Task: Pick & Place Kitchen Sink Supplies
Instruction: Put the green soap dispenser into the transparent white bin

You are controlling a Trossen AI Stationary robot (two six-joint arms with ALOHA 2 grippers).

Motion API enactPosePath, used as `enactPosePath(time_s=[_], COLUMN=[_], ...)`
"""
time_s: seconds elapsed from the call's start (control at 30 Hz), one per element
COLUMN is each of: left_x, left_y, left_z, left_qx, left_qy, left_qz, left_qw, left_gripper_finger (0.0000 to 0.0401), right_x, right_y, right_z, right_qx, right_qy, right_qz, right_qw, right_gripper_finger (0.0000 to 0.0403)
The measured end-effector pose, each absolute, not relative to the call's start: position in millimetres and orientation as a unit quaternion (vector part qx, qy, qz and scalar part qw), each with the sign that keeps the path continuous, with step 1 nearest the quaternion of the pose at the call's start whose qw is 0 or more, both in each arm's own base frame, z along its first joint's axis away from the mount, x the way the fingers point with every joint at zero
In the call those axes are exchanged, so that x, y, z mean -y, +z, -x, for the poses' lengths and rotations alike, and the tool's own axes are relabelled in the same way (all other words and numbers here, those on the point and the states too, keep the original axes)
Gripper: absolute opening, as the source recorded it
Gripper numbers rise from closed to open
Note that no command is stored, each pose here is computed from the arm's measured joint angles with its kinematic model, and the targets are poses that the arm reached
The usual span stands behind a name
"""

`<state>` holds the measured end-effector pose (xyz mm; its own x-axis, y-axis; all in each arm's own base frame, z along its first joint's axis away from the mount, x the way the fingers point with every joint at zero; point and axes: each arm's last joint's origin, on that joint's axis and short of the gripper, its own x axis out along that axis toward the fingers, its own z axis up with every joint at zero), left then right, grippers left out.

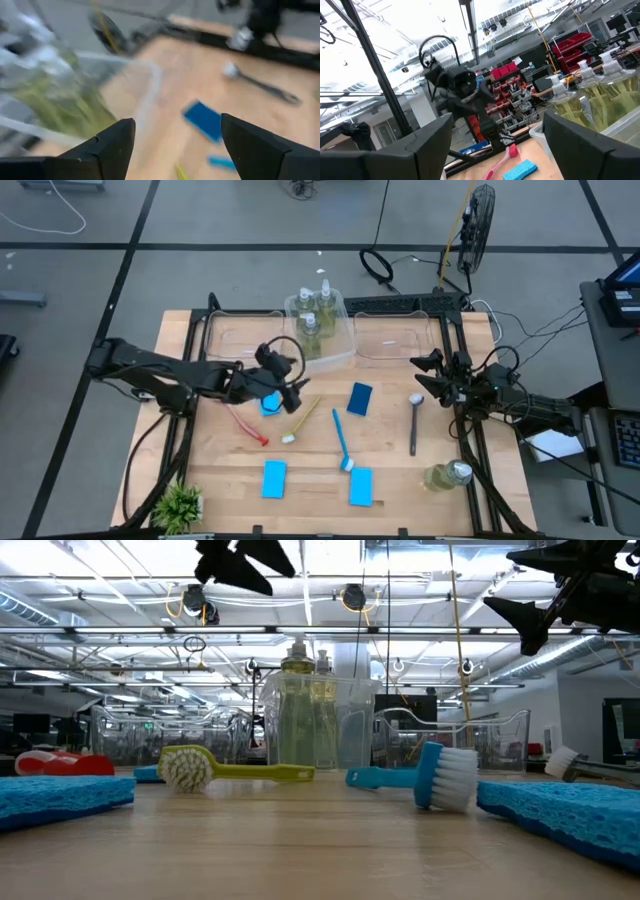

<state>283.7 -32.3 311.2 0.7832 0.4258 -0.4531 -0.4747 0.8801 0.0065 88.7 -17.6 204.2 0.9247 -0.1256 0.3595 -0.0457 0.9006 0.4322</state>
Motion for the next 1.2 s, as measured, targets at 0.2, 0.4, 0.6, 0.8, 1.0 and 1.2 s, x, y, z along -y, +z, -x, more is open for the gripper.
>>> enactPosePath(time_s=[0.2,0.4,0.6,0.8,1.0,1.2], left_x=[43,47,50,61,61,56], left_y=[314,317,318,327,330,308], left_z=[-273,-271,-271,-274,-276,-272], left_qx=[-0.251,-0.237,-0.225,-0.203,-0.191,-0.122], left_qy=[0.173,0.172,0.175,0.103,0.063,0.036], left_qz=[0.082,0.147,0.183,0.117,0.106,0.109], left_qw=[0.949,0.945,0.941,0.967,0.974,0.986], left_gripper_finger=[0.0277,0.0275,0.0284,0.0286,0.0276,0.0277], right_x=[17,17,11,9,6,3], right_y=[206,211,217,222,243,265], right_z=[-88,-86,-83,-80,-72,-65], right_qx=[0.2,0.224,0.231,0.242,0.262,0.204], right_qy=[-0.019,0.001,0.093,0.123,0.146,0.157], right_qz=[-0.22,-0.237,-0.232,-0.207,-0.177,-0.181], right_qw=[0.954,0.945,0.94,0.94,0.937,0.949], right_gripper_finger=[0.0295,0.0295,0.0295,0.0295,0.0295,0.0295])
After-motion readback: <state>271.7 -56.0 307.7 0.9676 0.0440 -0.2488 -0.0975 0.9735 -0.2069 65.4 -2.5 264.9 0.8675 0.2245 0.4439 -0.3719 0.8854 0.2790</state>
